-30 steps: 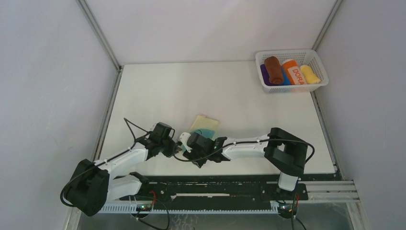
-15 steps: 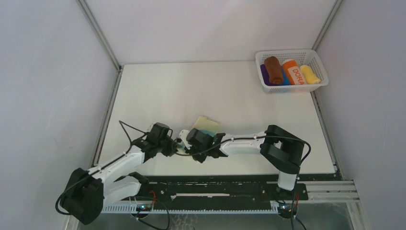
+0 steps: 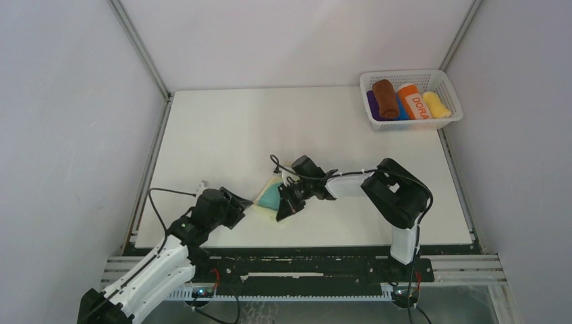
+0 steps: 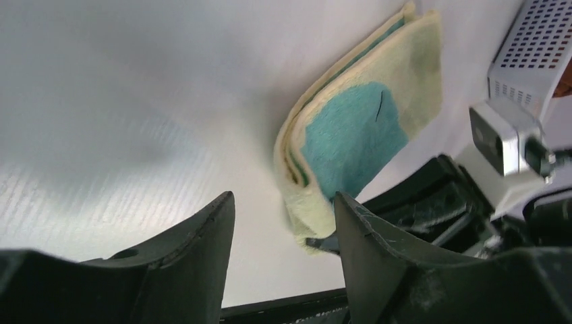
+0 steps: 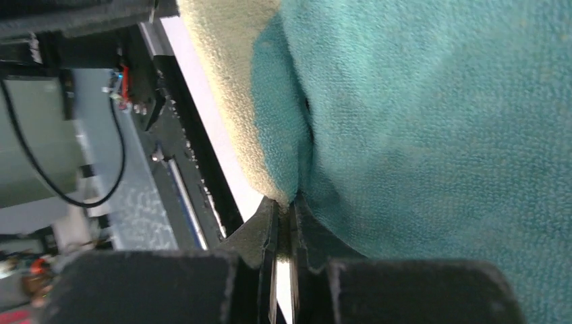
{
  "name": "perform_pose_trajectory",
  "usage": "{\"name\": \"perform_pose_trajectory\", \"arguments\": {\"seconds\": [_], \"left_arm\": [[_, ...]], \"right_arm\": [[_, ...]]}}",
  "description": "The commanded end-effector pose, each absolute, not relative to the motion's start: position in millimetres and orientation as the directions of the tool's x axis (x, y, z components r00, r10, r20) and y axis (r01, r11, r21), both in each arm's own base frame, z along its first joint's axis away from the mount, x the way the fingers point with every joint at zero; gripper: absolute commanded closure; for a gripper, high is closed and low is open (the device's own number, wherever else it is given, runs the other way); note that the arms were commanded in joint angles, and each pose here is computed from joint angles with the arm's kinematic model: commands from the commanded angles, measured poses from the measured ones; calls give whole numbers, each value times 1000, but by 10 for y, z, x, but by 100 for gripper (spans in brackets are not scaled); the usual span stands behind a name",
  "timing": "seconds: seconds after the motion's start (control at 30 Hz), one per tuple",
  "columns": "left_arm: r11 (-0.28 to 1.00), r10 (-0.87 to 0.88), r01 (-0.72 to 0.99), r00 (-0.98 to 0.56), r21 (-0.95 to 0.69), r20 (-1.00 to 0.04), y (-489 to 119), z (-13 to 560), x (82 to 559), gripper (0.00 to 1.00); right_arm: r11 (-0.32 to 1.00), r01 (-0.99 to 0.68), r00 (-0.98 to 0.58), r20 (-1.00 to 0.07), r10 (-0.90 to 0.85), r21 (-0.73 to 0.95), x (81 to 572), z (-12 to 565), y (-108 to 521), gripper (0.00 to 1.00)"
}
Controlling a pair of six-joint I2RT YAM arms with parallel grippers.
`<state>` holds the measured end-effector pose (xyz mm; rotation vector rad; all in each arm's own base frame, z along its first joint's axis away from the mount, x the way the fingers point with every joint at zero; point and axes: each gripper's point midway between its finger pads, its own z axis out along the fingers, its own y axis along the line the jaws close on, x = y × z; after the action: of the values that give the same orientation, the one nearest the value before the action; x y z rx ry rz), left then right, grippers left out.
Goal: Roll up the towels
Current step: Roll the towel at the center of the board.
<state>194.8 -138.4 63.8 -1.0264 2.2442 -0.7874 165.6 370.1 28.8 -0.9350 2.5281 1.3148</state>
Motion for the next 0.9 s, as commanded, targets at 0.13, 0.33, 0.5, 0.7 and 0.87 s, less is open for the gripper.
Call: {"name": "perform_pose_trajectory", "arguments": {"seconds": [0.13, 0.33, 0.5, 0.7, 0.87], "left_arm": [[481, -792, -396, -579, -782, -193, -1439, 507, 1814, 46], [444, -793, -371, -586, -816, -166, -1502, 502, 1808, 49], [452, -766, -346, -623, -823, -159, -1618, 528, 1861, 48], [459, -747, -335, -646, -823, -154, -1716, 567, 1937, 47], [454, -750, -318, -641, -833, -163, -1747, 624, 2008, 45]], "right_arm": [[368, -344, -903, -197, -382, 864, 1703, 307, 3720, 100], [406, -263, -926, -112, -360, 875, 1724, 166, 3660, 100], [426, -247, -930, -90, -356, 871, 1731, 121, 3643, 100], [444, -245, -930, -80, -358, 862, 1738, 98, 3624, 100], [454, -249, -929, -79, -361, 856, 1743, 94, 3621, 100]]}}
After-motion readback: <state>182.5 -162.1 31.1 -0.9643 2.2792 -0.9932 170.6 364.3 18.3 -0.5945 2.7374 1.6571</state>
